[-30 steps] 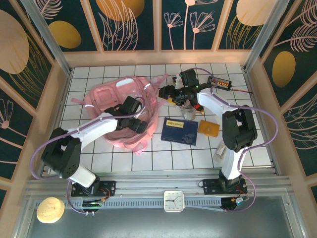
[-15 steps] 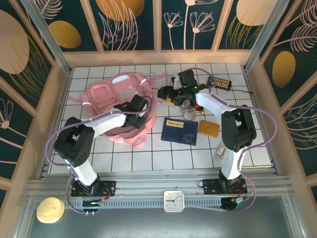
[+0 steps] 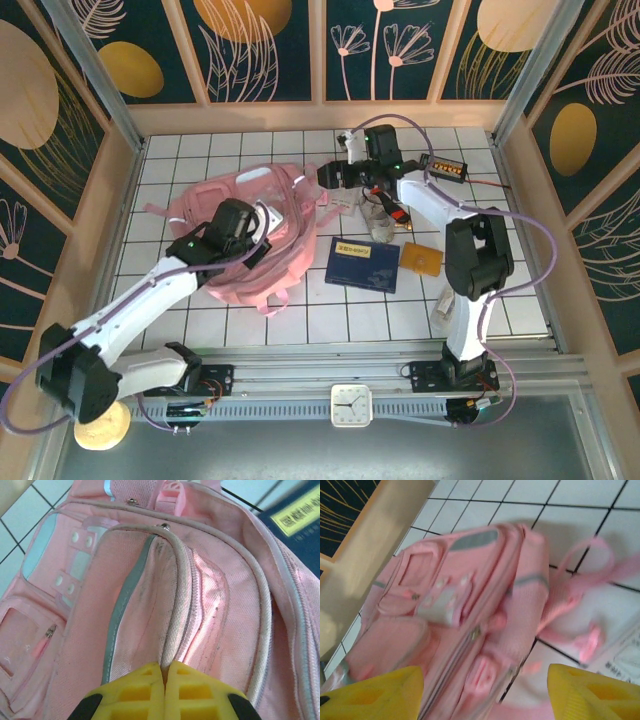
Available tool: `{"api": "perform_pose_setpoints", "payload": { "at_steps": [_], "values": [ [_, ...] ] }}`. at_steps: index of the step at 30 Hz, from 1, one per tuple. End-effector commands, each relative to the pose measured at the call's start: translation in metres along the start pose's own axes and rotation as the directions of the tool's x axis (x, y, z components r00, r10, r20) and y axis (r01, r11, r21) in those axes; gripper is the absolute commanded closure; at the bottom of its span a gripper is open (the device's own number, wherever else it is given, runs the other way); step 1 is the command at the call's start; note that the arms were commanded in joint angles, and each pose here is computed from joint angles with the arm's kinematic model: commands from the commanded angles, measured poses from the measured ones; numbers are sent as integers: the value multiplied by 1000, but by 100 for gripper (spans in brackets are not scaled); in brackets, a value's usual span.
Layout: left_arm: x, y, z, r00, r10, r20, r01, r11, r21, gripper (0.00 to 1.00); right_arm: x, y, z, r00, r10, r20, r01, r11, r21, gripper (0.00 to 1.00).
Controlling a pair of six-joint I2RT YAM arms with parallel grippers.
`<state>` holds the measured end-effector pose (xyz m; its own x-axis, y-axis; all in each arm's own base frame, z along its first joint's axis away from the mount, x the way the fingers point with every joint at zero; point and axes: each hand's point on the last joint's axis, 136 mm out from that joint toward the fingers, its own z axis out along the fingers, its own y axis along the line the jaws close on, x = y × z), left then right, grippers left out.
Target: Pack the student bag
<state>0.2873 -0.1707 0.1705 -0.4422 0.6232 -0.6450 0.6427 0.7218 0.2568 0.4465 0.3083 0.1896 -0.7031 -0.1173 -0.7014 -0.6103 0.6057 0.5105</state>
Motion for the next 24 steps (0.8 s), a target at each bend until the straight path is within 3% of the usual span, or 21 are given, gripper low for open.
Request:
{"api": "perform_pose_setpoints", "payload": {
  "at_steps": [1,5,9,13,17,24],
  "values": [
    [-1,-7,-15,995,80,64,-81,996,22,100,21,-5,11,993,-83,-90,78,995,-54,33],
    [0,3,-30,987,133,91,-130,990,-46,100,45,-11,9,972,-193,-137,181,979,-98,34],
    [-9,18,-40,983,150,107,-140,985,-97,100,77,1,1,917,-381,-120,354,914,-197,37],
    [-24,31,-50,980,140,141,-128,987,-95,100,101,6,-6,833,-547,-77,523,826,-209,30],
    [-34,36,-55,976,151,157,-141,987,-72,100,104,7,-7,764,-646,-10,633,751,-188,28],
    [-44,39,-63,972,172,159,-165,985,-55,100,93,10,14,732,-678,68,675,708,-206,27]
  ]
}}
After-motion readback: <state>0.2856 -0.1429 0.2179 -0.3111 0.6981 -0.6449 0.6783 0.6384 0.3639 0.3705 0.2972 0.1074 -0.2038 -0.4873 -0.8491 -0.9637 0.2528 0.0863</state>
